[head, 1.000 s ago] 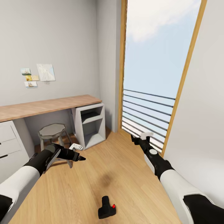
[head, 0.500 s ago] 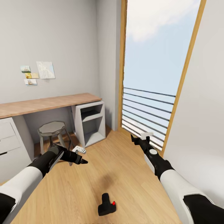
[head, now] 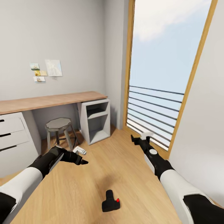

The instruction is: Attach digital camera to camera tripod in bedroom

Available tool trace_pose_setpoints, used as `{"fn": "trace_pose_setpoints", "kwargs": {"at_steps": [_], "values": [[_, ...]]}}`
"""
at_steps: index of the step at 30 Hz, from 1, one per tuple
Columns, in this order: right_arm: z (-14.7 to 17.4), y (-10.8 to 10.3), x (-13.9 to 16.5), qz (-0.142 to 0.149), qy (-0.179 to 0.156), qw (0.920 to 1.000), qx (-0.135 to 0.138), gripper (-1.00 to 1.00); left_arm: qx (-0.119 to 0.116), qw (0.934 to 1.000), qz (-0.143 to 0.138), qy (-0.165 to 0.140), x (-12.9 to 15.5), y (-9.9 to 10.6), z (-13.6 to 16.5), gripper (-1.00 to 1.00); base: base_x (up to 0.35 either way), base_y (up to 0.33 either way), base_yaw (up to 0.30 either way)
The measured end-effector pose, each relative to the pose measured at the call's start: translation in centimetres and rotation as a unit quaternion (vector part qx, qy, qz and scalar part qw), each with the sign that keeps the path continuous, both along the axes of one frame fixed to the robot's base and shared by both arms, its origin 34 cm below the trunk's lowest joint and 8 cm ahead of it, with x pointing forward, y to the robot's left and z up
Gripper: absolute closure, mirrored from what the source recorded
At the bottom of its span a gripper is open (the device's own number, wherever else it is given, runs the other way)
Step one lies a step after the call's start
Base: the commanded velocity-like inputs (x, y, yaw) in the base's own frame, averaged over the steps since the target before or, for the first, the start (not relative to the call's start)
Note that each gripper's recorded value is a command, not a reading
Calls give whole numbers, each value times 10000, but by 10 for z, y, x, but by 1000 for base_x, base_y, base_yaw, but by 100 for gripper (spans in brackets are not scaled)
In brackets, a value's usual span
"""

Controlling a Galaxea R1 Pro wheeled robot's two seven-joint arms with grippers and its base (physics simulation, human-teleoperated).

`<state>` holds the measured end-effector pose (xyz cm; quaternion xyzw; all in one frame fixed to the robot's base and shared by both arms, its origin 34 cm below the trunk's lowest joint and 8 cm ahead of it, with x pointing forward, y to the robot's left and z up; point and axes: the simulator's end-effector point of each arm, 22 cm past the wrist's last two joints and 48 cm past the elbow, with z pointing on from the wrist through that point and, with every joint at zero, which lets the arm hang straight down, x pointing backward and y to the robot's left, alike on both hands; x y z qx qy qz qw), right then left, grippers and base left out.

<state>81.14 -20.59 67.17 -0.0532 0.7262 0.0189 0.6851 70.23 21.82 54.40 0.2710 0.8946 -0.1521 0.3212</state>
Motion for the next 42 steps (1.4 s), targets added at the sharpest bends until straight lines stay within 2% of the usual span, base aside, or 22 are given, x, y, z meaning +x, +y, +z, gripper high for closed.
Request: {"fn": "trace_pose_setpoints", "kwargs": {"at_steps": [17, 29, 42], "values": [[-38, 0, -10, -6, -8, 10000, 2, -100, -1, 10000, -14, -35, -9, -2, -37, -100, 0, 0, 48], [-78, 0, -5, -11, 261, 9997, 3, -100, -5, 9997, -11, 235, -10, -2, -71, -100, 0, 0, 141], [-119, -1, -1, -14, 531, 9986, -6, -100, -15, 9988, -27, 493, -13, -3, -105, -100, 0, 0, 26]]}}
